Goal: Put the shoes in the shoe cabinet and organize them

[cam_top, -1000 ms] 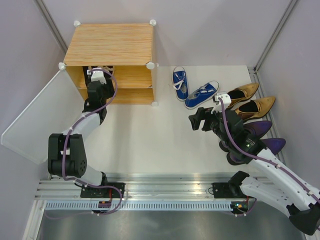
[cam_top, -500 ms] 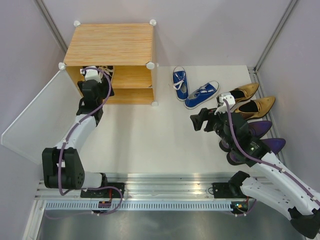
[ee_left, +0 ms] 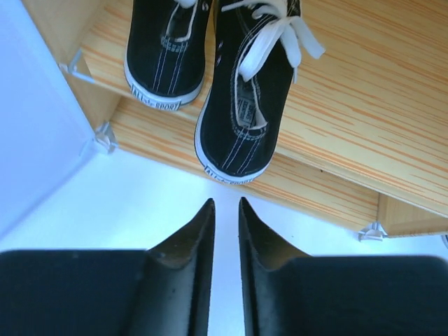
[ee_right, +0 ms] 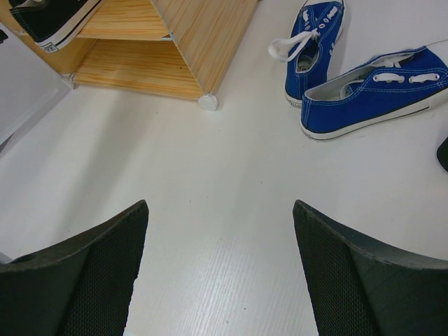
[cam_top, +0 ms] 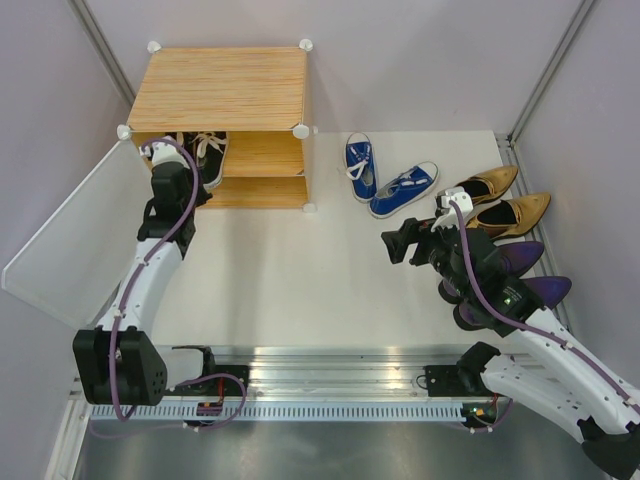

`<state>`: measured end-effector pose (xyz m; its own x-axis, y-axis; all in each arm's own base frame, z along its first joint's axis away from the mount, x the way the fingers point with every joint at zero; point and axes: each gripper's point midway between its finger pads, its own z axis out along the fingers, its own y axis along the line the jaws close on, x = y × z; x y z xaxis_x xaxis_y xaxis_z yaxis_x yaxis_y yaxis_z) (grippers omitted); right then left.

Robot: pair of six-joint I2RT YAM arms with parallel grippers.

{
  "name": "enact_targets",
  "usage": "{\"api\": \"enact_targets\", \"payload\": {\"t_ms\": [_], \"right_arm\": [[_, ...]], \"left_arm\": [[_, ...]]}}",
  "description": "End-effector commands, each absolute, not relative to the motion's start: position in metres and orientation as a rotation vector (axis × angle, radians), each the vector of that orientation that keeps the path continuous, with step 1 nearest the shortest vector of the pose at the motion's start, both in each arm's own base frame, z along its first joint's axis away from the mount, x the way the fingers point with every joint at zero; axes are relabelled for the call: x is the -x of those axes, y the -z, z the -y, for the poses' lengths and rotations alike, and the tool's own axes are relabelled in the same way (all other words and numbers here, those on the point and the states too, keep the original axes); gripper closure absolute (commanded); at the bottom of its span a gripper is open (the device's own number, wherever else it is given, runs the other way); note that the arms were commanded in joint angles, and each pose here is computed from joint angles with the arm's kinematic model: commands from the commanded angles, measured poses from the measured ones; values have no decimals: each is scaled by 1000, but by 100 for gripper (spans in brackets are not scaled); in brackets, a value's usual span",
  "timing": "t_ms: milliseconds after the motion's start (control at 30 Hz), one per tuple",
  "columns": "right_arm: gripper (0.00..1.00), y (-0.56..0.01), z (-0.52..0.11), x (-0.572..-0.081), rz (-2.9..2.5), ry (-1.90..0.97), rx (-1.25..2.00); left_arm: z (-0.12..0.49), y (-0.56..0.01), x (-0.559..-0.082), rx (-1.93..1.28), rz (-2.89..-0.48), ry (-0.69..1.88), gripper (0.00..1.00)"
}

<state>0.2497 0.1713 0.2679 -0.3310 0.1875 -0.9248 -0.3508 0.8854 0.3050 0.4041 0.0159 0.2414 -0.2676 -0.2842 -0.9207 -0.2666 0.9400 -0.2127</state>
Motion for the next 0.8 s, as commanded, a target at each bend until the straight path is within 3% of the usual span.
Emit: {"api": "enact_targets", "payload": {"t_ms": [0, 267, 767], "right_arm": [[13, -279, -173, -250, -1791, -577, 109], [12, -277, -173, -251, -1797, -573, 112], [12, -277, -172, -253, -1798, -560, 105]], "left_arm": [[-18, -230, -395, 502, -1889, 53, 79], [-23, -201, -406, 546, -1944, 27, 96], [-23, -212, -448, 493, -1893, 25, 97]]}}
